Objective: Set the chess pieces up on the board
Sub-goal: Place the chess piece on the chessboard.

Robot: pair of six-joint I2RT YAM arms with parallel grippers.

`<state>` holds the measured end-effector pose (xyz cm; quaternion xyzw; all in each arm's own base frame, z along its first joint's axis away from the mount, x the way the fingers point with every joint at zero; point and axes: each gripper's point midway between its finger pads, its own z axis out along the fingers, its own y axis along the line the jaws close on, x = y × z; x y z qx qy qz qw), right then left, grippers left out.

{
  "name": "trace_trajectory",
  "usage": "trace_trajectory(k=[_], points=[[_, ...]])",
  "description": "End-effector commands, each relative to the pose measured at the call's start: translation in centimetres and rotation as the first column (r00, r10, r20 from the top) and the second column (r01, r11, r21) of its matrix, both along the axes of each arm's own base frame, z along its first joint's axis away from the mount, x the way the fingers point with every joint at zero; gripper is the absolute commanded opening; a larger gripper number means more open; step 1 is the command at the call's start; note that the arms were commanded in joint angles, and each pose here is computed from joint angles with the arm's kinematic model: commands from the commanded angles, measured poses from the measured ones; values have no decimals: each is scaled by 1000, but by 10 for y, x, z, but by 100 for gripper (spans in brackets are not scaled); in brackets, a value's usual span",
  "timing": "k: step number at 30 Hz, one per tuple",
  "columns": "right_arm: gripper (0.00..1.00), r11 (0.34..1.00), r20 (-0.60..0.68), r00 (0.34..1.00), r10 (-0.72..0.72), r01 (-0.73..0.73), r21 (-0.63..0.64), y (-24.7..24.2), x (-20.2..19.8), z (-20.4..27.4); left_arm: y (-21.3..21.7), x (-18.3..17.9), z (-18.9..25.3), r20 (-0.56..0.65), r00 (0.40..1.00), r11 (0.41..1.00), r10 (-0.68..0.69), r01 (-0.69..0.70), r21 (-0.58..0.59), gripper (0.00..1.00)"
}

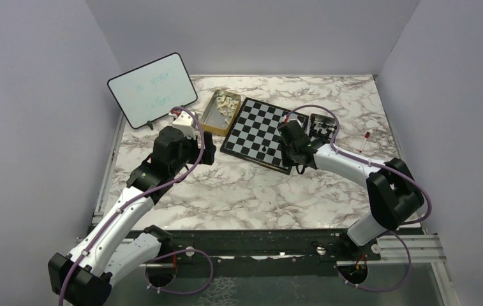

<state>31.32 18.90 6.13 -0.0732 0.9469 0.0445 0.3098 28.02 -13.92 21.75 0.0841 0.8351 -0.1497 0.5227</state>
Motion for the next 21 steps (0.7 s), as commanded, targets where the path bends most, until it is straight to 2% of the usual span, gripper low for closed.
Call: trace_trajectory(k=[1,21], points=[[17,1000,15,1000,-19,20,-21,-1,4,-6,1,0,3,21,1000,1000,2,-2,0,99],[18,999,3,1000,-25,25,-33,-1,5,-13,1,0,3,21,1000,1000,2,-2,0,99]])
